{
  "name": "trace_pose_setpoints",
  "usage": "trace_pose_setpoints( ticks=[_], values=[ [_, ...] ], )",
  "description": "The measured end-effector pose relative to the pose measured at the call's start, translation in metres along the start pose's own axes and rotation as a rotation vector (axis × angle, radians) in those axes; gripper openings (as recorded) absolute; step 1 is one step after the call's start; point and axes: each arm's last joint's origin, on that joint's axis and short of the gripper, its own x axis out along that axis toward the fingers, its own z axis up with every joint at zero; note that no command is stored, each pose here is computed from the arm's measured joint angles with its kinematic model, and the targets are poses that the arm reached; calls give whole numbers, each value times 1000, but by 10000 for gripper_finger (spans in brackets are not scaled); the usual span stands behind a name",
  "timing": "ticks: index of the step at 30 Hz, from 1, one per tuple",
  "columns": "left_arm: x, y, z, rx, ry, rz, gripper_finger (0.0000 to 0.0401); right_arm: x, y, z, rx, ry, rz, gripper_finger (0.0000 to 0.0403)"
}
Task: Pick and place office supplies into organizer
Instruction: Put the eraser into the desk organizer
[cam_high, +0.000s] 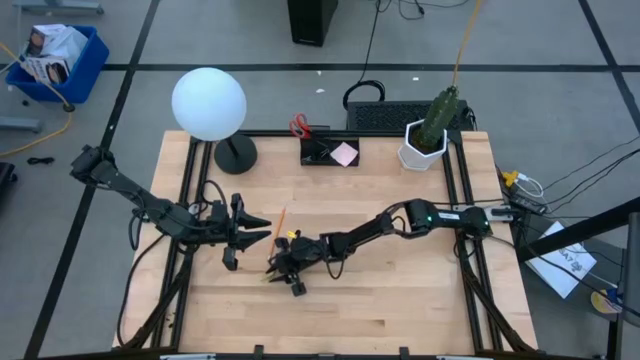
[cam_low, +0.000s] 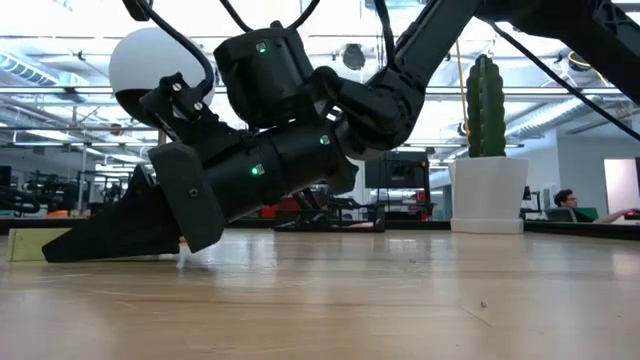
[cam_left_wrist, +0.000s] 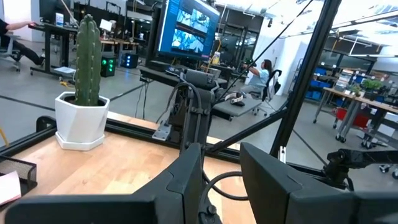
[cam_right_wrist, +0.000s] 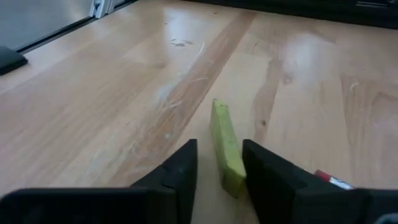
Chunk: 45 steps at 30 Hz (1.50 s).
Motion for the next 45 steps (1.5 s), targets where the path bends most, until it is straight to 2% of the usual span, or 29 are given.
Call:
trace_pose_setpoints(
  ticks=[8, 14, 19, 24, 27, 31, 36, 40, 45],
  values=[
    [0, 0, -1, 2, 5, 0, 115, -1, -4, 0, 26, -11, -13, 16],
    [0, 0, -1, 2, 6, 0, 115, -3, 0, 7, 102, -14, -88, 24],
    [0, 0, -1, 0, 10, 0, 115, -16, 2, 36, 71, -20, -95, 13],
    [0, 0, -1, -1, 13, 1, 115, -38, -1, 58, 16, 71, -225, 20],
    [0, 0, -2, -3, 14, 1, 115, -55, -12, 64, -3, 118, -315, 20],
    [0, 0, -1, -14, 11, 0, 115, -80, -29, 61, 12, 139, -381, 16],
    [0, 0, -1, -21, 11, 0, 115, -121, -62, 44, 77, 178, -497, 17],
    [0, 0, -1, -21, 12, 1, 115, -159, -91, 32, 160, 149, -548, 17],
    [0, 0, -1, -2, 11, 3, 115, -198, -129, 24, 224, 110, -668, 17]
  ],
)
